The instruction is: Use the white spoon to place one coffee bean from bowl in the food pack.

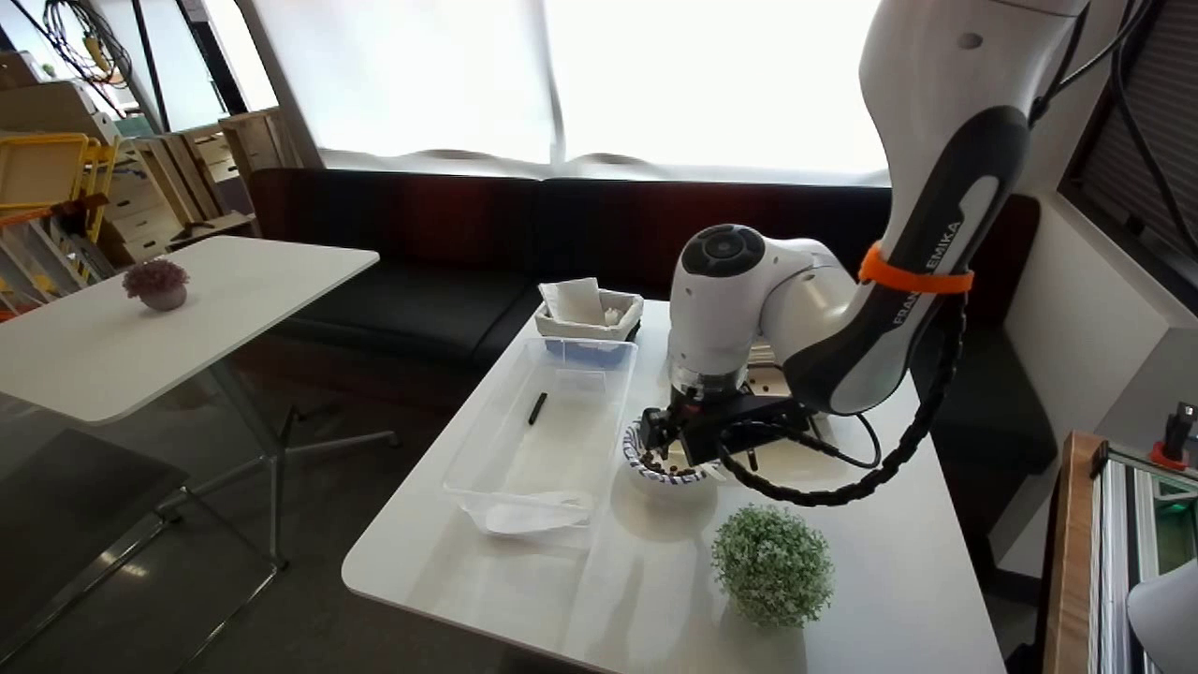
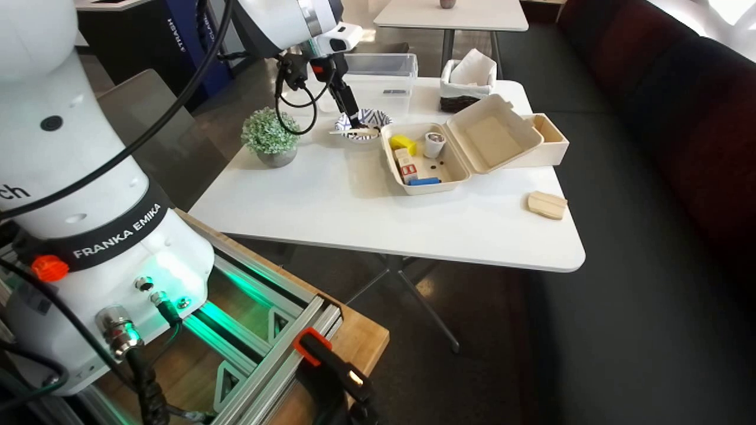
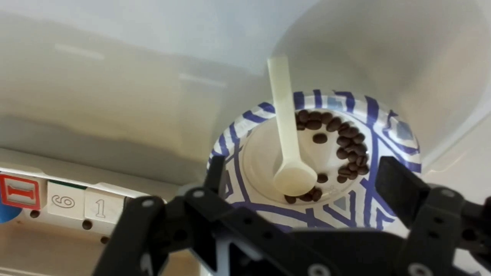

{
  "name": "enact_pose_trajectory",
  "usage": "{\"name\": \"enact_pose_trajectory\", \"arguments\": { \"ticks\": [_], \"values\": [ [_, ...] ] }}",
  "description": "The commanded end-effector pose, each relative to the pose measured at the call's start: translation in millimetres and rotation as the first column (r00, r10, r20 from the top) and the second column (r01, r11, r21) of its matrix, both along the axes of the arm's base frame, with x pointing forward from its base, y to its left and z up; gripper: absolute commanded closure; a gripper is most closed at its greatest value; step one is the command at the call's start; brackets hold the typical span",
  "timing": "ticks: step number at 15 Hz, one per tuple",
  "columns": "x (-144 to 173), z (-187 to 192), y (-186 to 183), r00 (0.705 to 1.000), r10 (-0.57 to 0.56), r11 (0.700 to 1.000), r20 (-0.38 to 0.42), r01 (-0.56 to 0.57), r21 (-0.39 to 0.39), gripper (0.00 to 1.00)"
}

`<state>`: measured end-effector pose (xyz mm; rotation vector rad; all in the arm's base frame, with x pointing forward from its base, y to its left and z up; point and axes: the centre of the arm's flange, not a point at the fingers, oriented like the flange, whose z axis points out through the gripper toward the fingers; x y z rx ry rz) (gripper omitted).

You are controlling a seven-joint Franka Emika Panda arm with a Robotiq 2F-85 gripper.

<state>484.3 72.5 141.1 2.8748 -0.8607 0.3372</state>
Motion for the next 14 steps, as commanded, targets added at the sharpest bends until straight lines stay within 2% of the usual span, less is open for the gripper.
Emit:
{"name": "enact_pose_trajectory", "arguments": {
  "ticks": [1,3,5,8,9,11,12,13,14],
  "values": [
    [4,-25,5,1.000,-0.007,1.000,0.025,0.007,-0.006,0.00],
    [7,-28,7,1.000,-0.004,1.000,0.029,0.005,-0.011,0.01],
    [10,-32,10,1.000,-0.004,1.000,0.029,0.005,-0.013,0.08],
    [9,-38,11,1.000,-0.010,1.000,0.024,0.011,-0.016,0.24],
    [9,-40,11,1.000,-0.011,1.000,0.024,0.012,-0.018,0.33],
    [9,-43,11,1.000,-0.015,1.000,0.021,0.016,-0.022,0.31],
    [9,-44,10,1.000,-0.017,1.000,0.020,0.017,-0.025,0.42],
    [8,-45,10,1.000,-0.019,0.999,0.020,0.019,-0.028,0.41],
    [8,-45,9,1.000,-0.018,0.999,0.020,0.019,-0.031,0.47]
  ]
}}
